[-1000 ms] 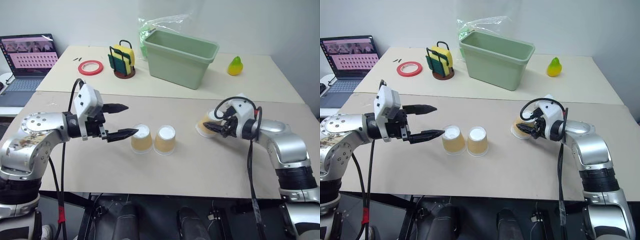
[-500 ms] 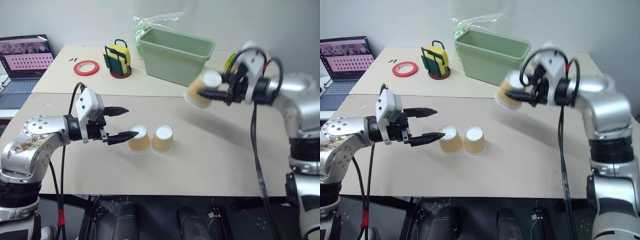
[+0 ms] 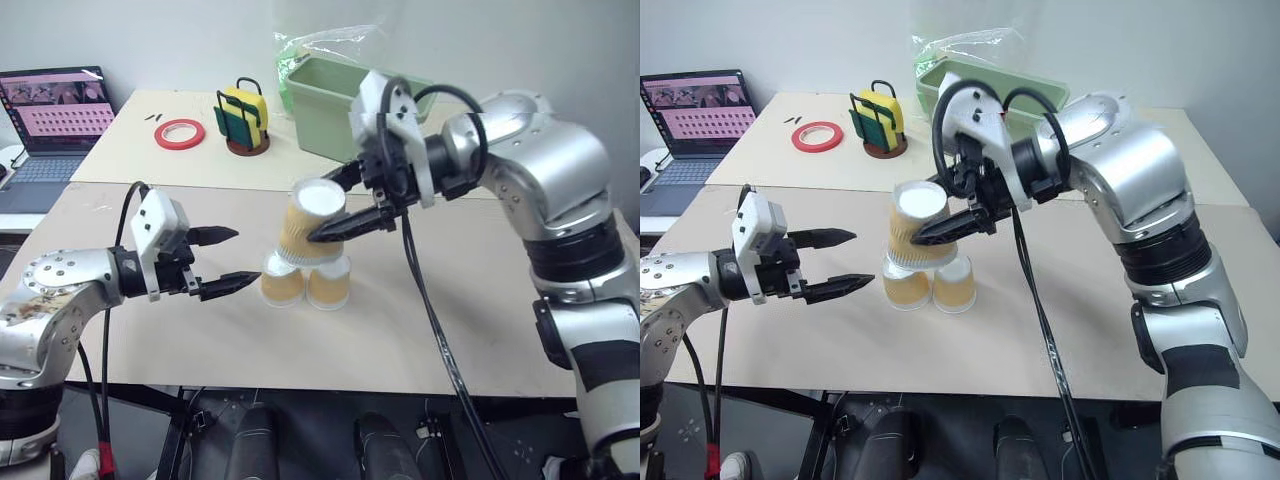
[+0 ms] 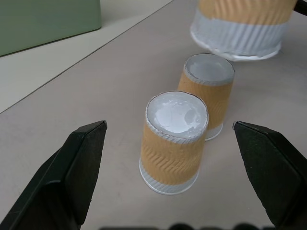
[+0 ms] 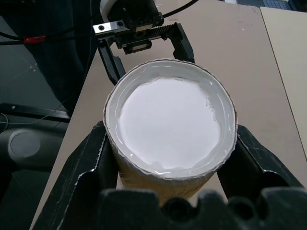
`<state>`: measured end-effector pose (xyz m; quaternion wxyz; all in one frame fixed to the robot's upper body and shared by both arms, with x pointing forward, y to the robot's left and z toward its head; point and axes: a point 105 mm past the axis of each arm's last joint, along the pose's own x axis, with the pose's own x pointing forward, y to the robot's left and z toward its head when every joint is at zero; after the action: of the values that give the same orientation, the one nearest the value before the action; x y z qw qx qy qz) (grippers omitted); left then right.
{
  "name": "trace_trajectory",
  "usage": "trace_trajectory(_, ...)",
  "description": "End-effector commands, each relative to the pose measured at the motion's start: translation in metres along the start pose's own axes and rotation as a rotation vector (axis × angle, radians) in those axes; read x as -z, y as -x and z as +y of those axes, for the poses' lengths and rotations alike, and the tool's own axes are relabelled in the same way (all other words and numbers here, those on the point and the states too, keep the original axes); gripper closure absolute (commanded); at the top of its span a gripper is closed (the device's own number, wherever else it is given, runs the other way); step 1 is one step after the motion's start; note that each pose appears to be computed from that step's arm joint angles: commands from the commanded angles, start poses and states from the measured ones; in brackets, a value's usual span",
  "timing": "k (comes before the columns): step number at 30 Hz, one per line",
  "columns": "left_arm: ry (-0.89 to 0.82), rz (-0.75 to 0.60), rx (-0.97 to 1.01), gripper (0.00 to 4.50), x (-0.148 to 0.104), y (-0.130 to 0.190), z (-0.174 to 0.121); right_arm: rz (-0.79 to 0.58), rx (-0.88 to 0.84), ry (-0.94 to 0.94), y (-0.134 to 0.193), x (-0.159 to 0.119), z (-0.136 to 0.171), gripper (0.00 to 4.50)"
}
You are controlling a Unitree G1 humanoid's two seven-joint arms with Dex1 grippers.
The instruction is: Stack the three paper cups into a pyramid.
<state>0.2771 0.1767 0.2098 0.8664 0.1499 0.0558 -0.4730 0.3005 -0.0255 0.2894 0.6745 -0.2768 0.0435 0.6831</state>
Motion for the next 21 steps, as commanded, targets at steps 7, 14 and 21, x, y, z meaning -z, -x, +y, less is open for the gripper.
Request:
trace_trajectory(7,-0.038,-0.011,-0.026,0.0,-0.01,0.01,-0.006,0.028,0.048,-0.006,-0.011,0.025,-0.016,1.92)
trace_trajectory(14,-0.036,-0.013,-0.031,0.0,-0.01,0.01,-0.007,0.023,0.045,-0.008,-0.017,0.024,-0.018,1.92)
trace_trajectory(21,-0.039,-0.015,-0.029,0.0,-0.01,0.009,-0.007,0.027,0.042,0.001,-0.021,0.023,-0.016,1.92)
